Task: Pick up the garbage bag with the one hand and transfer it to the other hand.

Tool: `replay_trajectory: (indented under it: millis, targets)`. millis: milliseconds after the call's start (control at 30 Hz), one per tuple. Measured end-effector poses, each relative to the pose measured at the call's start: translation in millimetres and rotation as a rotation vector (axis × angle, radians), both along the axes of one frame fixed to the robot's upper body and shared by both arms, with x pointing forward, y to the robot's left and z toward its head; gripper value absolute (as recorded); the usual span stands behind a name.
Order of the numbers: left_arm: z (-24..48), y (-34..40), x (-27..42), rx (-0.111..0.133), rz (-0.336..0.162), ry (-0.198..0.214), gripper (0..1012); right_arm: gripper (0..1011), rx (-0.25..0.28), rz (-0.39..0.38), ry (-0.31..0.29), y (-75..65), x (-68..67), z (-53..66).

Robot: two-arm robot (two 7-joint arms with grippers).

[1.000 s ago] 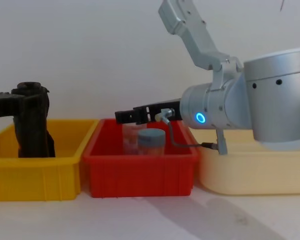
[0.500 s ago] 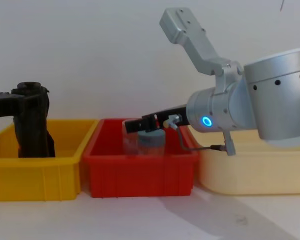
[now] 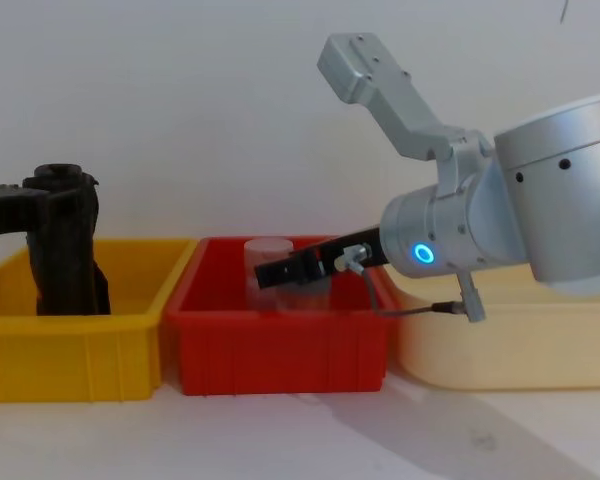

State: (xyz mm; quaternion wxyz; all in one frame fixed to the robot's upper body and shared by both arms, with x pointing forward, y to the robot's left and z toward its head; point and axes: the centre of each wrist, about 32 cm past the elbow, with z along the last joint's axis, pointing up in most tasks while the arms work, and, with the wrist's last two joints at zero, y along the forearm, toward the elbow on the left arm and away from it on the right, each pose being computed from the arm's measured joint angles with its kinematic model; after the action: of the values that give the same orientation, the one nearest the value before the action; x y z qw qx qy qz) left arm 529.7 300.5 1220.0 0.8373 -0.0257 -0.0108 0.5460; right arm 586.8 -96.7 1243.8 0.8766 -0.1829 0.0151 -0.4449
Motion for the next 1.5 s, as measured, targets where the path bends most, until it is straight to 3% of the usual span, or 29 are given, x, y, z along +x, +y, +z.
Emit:
replay_trajectory:
  millis: [833, 1067, 1267, 1500]
  targets:
    - [0.0, 0.0, 0.0, 0.000, 0.000, 0.000, 554, 994, 0.025, -0.046, 0.022, 4.1, 13.8, -8.5]
    - [0.0, 0.0, 0.0, 0.000, 0.000, 0.000, 553, 851, 0.027, -0.051, 0.020, 4.9, 15.5, -9.5]
    - [0.0, 0.0, 0.0, 0.000, 0.000, 0.000, 553, 663, 0.029, -0.054, 0.019, 5.5, 16.5, -10.1]
    - [0.0, 0.0, 0.0, 0.000, 0.000, 0.000, 554, 663, 0.029, -0.055, 0.018, 5.7, 17.1, -10.6]
